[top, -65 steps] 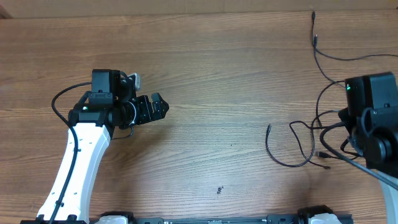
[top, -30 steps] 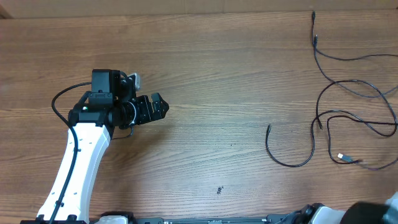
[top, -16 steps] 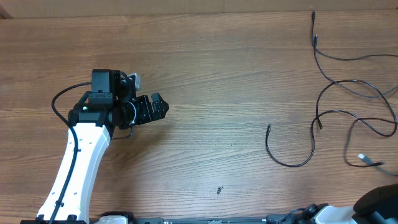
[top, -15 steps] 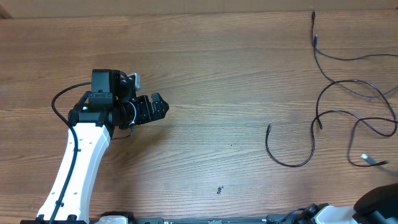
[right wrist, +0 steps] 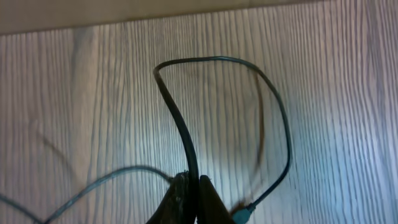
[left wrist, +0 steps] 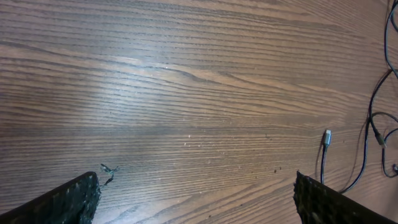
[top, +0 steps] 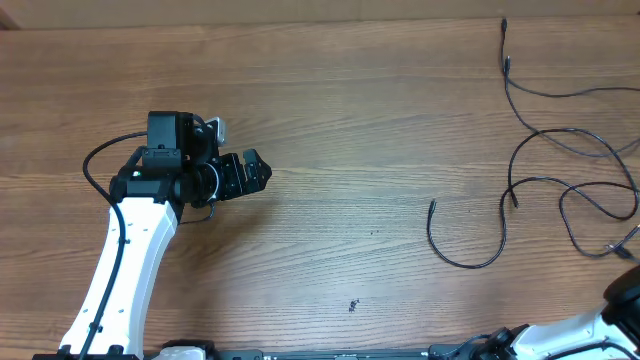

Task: Untangle cables

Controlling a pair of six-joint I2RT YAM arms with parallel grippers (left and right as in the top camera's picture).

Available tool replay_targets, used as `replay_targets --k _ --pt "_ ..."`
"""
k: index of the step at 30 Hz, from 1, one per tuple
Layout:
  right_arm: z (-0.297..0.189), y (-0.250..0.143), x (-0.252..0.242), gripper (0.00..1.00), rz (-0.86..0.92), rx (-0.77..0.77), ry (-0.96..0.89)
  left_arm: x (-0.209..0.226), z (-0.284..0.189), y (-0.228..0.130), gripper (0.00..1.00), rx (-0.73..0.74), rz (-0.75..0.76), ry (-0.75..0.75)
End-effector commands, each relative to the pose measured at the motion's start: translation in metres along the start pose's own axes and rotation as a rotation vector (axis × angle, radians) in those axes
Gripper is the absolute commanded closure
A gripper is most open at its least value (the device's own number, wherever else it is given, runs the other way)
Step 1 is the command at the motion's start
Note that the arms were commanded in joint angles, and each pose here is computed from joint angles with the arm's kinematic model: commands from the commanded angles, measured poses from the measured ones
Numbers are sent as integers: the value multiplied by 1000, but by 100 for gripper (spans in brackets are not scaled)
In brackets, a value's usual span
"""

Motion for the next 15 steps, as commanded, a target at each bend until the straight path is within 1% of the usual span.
replay_targets --k 1,3,4,5,6,7,8,10,11,15 --pt "11 5 2 96 0 -46 -37 0 0 2 1 -4 19 2" --pt "21 5 4 96 0 -45 -47 0 0 2 0 -4 19 2" --pt "26 4 4 92 -3 -40 -57 0 0 2 0 -4 19 2" --pt "34 1 4 82 -9 -24 -70 0 0 2 1 -4 19 2" --pt "38 -1 4 71 -13 -12 -75 0 0 2 0 -4 19 2" --pt "42 -4 5 53 -18 8 -76 0 0 2 0 -5 19 2" --pt "44 -5 6 39 -19 22 -68 0 0 2 0 -4 19 2" --pt "44 -8 9 2 -21 60 -29 0 0 2 0 -4 19 2" --pt "44 -10 11 0 -22 79 -7 0 0 2 0 -4 19 2" --pt "42 -18 19 0 -84 169 103 0 0 2 0 -4 19 2"
Point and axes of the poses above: each gripper's point midway between its finger pads, its own z axis out along the fingers, its own x axis along the line the jaws close on, y = z × x, the point moved 9 cm from there along -z, back along the fingers, and after that the axes turned 2 degrees about z, right-handed, at the moved point
